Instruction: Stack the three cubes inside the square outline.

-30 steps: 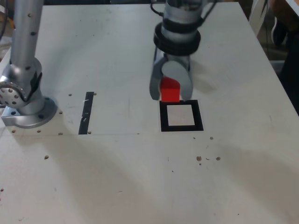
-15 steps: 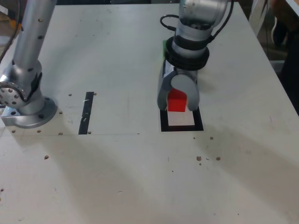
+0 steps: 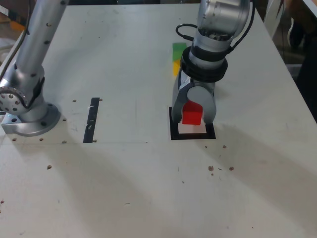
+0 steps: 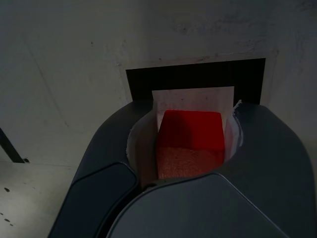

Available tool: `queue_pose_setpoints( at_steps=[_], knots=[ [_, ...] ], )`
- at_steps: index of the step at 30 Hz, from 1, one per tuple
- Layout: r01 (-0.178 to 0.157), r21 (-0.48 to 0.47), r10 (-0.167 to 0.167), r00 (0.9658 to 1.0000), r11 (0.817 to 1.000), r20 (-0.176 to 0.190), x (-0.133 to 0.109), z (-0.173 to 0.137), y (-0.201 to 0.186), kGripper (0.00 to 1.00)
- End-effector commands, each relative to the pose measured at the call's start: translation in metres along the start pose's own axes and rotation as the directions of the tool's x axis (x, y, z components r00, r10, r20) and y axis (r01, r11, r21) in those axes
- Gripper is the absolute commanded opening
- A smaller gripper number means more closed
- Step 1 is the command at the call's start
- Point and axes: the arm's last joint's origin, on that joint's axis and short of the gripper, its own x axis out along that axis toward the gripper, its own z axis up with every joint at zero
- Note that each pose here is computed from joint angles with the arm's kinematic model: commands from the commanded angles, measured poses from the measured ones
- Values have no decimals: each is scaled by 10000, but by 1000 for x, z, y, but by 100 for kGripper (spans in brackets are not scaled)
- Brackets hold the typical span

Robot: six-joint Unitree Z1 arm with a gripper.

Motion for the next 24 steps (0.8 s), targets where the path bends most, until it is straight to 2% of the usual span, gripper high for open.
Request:
queue_pose_setpoints(
  at_steps=[1, 7, 12, 17, 24],
  knots=[
    [25, -3, -25, 10000, 10000, -79, 3, 1, -1, 38],
    [117, 65, -116, 9997, 9999, -224, 8, 3, -1, 64],
    [144, 93, -141, 9995, 9999, -285, 9, 3, -2, 78],
    [109, 79, -107, 9997, 9999, -212, 5, 0, -1, 85],
    [-486, 29, 487, 9985, 9988, -241, -28, -31, 11, 91]
  ],
)
